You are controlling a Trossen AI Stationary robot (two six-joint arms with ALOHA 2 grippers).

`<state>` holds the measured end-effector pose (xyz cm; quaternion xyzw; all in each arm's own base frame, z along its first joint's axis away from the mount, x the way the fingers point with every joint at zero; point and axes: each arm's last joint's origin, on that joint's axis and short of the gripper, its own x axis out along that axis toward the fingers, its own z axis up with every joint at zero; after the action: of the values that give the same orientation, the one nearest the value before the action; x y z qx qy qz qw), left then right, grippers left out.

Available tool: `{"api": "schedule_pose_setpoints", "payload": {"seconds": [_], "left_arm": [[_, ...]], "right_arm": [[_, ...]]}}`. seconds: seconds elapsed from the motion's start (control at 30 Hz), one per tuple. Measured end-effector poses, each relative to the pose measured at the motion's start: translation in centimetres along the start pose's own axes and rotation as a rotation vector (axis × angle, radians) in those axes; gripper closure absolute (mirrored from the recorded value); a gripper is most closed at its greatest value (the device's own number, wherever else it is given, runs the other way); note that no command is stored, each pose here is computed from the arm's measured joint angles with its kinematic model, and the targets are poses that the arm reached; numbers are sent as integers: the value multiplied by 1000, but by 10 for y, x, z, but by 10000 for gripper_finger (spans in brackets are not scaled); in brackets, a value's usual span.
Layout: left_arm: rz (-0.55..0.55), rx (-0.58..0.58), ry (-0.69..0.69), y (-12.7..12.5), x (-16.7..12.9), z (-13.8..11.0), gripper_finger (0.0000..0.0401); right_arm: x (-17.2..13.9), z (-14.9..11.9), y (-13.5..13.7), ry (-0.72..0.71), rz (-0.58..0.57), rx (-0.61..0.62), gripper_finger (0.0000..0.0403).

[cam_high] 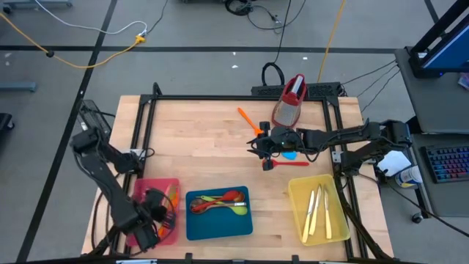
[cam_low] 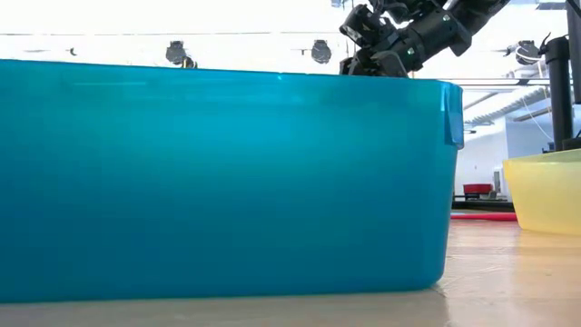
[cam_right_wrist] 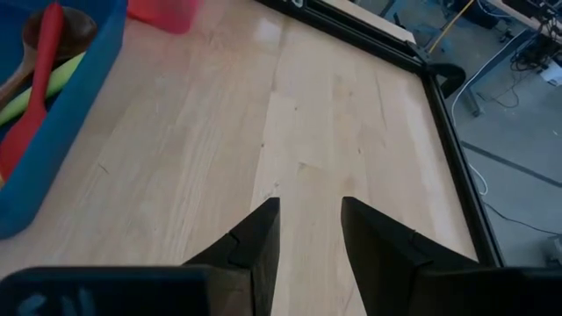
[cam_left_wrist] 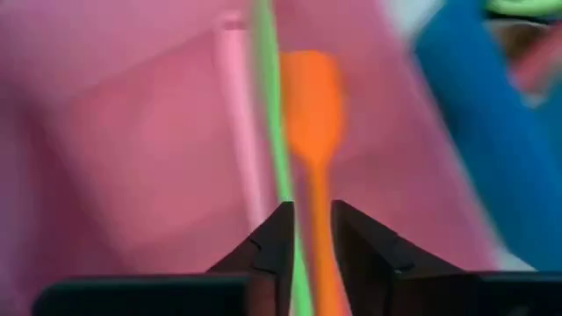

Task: Pick & Place Kitchen Items
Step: Put the blue spatula into the pink bin

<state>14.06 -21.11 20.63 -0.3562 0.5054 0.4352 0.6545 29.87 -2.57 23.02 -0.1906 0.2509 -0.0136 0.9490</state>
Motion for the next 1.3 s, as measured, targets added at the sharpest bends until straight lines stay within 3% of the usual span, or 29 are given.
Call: {"api": "schedule_pose_setpoints", "payload": {"seconds": [0.13, 0.3, 0.7, 1.03, 1.17, 1.3], "left_arm": [[-35, 94, 42, -14, 9, -3, 280], [20, 191, 66, -18, 13, 7, 241], [38, 292, -8, -24, 1, 59, 231], [-93, 383, -362, -19, -22, 104, 231], [-70, 390, -495, -21, -22, 120, 231], [-15, 442, -540, -24, -19, 136, 231]], "right_arm": [[0, 0, 0, -2, 0, 0, 287], [0, 0, 0, -5, 0, 0, 287], [0, 1, 0, -8, -2, 164, 287], [1, -15, 5, 78, 19, 250, 287], [1, -29, 11, 122, 27, 250, 287], [1, -39, 15, 161, 33, 248, 287]]}}
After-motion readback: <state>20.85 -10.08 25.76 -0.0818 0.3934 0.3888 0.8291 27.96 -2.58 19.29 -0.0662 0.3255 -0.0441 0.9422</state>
